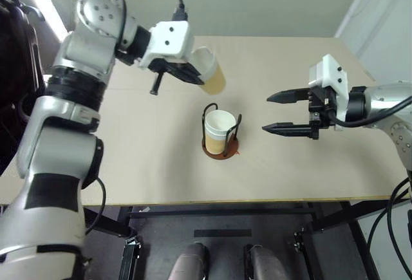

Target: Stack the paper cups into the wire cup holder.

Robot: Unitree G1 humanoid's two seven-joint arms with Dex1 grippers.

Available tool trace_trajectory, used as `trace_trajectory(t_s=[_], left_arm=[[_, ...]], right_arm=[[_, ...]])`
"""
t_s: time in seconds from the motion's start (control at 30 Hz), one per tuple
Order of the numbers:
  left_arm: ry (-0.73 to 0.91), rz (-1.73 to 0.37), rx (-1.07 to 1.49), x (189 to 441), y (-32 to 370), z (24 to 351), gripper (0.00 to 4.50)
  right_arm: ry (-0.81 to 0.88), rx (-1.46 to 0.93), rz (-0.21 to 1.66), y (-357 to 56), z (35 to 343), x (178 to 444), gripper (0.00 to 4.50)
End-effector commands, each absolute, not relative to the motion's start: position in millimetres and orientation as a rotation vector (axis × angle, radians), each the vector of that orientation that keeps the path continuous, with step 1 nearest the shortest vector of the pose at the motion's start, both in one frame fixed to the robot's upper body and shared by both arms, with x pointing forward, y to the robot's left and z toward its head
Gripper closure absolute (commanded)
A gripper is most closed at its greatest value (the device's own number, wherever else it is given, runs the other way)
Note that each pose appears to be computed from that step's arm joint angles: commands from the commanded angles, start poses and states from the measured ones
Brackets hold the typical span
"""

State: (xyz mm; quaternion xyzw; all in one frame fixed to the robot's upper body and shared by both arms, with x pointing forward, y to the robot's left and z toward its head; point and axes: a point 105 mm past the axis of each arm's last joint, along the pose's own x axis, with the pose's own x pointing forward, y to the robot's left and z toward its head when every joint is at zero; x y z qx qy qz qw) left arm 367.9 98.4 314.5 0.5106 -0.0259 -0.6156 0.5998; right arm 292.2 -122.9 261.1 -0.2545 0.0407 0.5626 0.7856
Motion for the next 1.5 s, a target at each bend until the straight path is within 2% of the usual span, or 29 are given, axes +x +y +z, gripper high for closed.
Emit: trace_trajectory(t_s=[0.03,0.33,1.07,1.5], left_arm=[[-0.162,-1.479,1.19,355,85,335,4.47],[-0.148,-1.569,1.161,346,74,330,4.47],[-0.03,-1.655,1.177,333,74,319,4.47],[0.059,-1.671,1.203,334,79,308,4.47]], right_arm=[[0.052,-0.596,1.166,-130,272,289,0.84],[0.041,-0.605,1.143,-132,274,287,0.84],[0.02,-0.582,1.126,-129,274,285,0.84],[0.015,-0.568,1.115,-130,272,283,0.84]])
